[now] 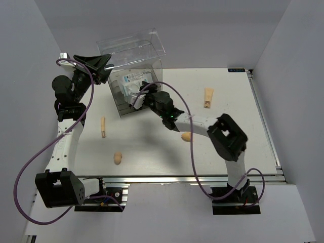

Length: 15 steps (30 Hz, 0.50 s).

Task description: Organize the makeup

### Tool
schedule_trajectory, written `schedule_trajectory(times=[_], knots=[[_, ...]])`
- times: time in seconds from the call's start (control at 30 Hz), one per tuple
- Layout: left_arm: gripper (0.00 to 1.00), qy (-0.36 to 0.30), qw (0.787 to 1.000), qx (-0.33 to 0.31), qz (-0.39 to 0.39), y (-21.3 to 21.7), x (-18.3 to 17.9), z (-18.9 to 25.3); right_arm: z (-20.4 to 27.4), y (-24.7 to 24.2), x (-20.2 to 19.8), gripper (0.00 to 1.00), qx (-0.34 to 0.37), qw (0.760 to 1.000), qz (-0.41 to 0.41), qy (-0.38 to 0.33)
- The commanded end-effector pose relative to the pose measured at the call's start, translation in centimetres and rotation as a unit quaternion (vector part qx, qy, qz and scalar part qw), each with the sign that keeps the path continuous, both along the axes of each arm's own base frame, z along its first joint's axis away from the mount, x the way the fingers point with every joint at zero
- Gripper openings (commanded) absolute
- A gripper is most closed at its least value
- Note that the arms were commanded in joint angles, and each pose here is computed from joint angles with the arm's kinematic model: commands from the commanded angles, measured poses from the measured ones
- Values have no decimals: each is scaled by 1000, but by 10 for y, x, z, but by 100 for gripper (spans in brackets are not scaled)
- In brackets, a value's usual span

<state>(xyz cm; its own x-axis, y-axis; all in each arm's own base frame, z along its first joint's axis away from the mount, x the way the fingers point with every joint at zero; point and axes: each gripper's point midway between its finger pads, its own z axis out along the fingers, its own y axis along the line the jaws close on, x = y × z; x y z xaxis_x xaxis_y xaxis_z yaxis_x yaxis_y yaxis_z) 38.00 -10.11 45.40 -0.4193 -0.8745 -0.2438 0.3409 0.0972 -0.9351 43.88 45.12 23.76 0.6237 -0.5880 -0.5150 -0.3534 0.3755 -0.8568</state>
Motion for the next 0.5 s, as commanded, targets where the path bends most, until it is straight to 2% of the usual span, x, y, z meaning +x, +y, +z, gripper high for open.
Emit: schedule_trajectory(times=[0.0,0.03,0.07,0.1,0.17,0.23,0.27,0.33,0.37,0.4,0.43,0.47], knots=[[78,-31,999,6,-10,-3,-8,16,66,-27,-39,75,57,995,78,-15],[78,-32,999,7,-11,-4,-9,15,65,-23,-64,72,52,987,149,4],[77,-29,999,8,-12,-4,-8,13,91,-46,-79,60,59,982,177,1],[77,-28,999,9,-13,-4,-9,11,62,-54,-92,50,34,978,202,50],[77,-23,1000,8,-14,-4,-9,6,67,-61,-107,31,48,973,217,65],[77,-20,1000,9,-19,-6,-10,2,53,-66,-115,22,33,966,232,106],[77,-20,1000,12,-18,-6,-11,2,61,-80,-113,16,45,964,231,123],[74,-5,999,35,-16,-7,-12,-9,57,-93,-127,14,55,947,266,172],[73,-6,999,47,-14,-8,-16,-10,65,-105,-130,14,68,946,261,179],[70,26,998,53,-11,-7,-16,-26,62,-110,-133,14,65,947,258,182],[68,31,997,76,-8,-7,-18,-36,43,-117,-138,14,53,946,251,198],[68,43,995,87,-3,-5,-20,-45,47,-125,-143,15,54,949,247,187]])
